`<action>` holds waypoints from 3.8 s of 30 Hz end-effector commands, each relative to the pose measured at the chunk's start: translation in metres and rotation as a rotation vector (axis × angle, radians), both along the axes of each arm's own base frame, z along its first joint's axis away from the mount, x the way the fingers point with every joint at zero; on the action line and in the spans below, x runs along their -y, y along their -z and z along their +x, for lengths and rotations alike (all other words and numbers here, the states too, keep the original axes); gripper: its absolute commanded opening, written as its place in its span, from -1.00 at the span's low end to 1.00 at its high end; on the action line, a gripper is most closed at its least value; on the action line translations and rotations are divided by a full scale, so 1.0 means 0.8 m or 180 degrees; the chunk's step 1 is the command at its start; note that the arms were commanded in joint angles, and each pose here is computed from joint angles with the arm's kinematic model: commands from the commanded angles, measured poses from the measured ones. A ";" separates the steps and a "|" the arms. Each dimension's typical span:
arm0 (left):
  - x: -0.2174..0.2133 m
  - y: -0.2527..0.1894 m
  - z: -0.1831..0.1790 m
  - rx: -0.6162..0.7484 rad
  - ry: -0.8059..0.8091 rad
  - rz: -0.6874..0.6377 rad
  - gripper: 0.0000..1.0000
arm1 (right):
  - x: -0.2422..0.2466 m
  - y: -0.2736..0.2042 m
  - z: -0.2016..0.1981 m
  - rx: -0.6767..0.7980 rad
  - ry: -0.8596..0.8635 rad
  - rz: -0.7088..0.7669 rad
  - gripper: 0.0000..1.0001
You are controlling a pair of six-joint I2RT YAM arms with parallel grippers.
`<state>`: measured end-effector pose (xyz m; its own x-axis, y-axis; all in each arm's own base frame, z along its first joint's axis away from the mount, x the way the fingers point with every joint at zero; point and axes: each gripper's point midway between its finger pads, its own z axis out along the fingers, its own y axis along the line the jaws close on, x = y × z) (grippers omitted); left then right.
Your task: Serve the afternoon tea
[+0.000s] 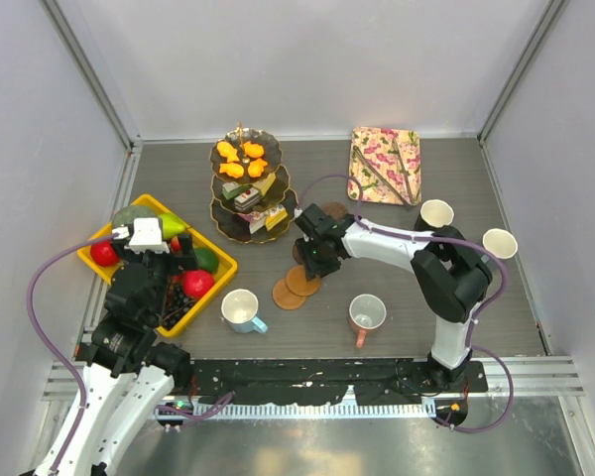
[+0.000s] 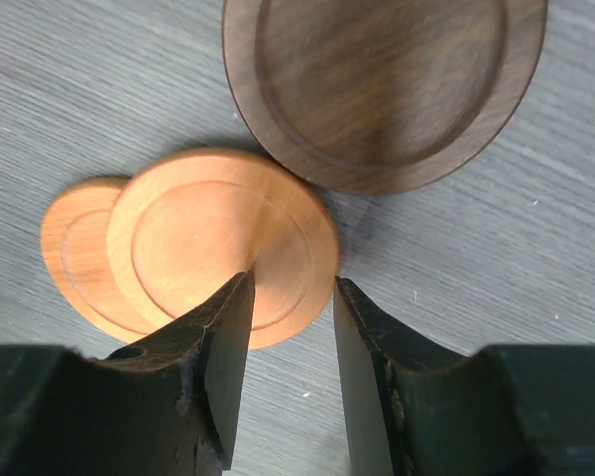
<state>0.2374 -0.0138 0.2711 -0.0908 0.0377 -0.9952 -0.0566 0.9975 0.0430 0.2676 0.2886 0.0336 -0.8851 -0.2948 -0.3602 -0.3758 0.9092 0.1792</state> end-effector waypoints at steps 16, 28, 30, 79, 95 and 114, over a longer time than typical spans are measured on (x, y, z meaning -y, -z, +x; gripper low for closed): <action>0.000 -0.016 0.002 0.0165 0.0002 -0.0052 0.98 | 0.203 0.028 0.035 -0.0003 0.1348 -0.0683 -0.28; 0.001 -0.016 0.002 0.0165 0.0012 -0.0052 0.98 | 0.249 0.014 0.167 0.0411 0.2050 -0.0822 -0.29; 0.001 -0.016 0.002 0.0165 0.0007 -0.0047 0.98 | 0.254 0.012 0.172 0.0405 0.2064 -0.0870 -0.29; 0.000 -0.015 0.003 0.0156 -0.0007 -0.0043 0.98 | 0.038 0.023 -0.024 0.0002 -0.0103 -0.0752 -0.18; 0.001 -0.011 0.005 0.0124 0.0003 -0.0031 0.98 | 0.167 0.012 0.033 0.0022 0.0734 -0.0862 -0.25; 0.003 -0.013 0.005 0.0129 0.0021 -0.0044 0.98 | 0.151 0.018 0.002 -0.0160 0.0641 -0.0616 -0.28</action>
<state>0.2375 -0.0146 0.2710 -0.0911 0.0371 -0.9951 -0.0525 0.9977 0.0420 0.2912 0.1666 0.0231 -0.9330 -0.1523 -0.3260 -0.1587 0.9873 -0.0069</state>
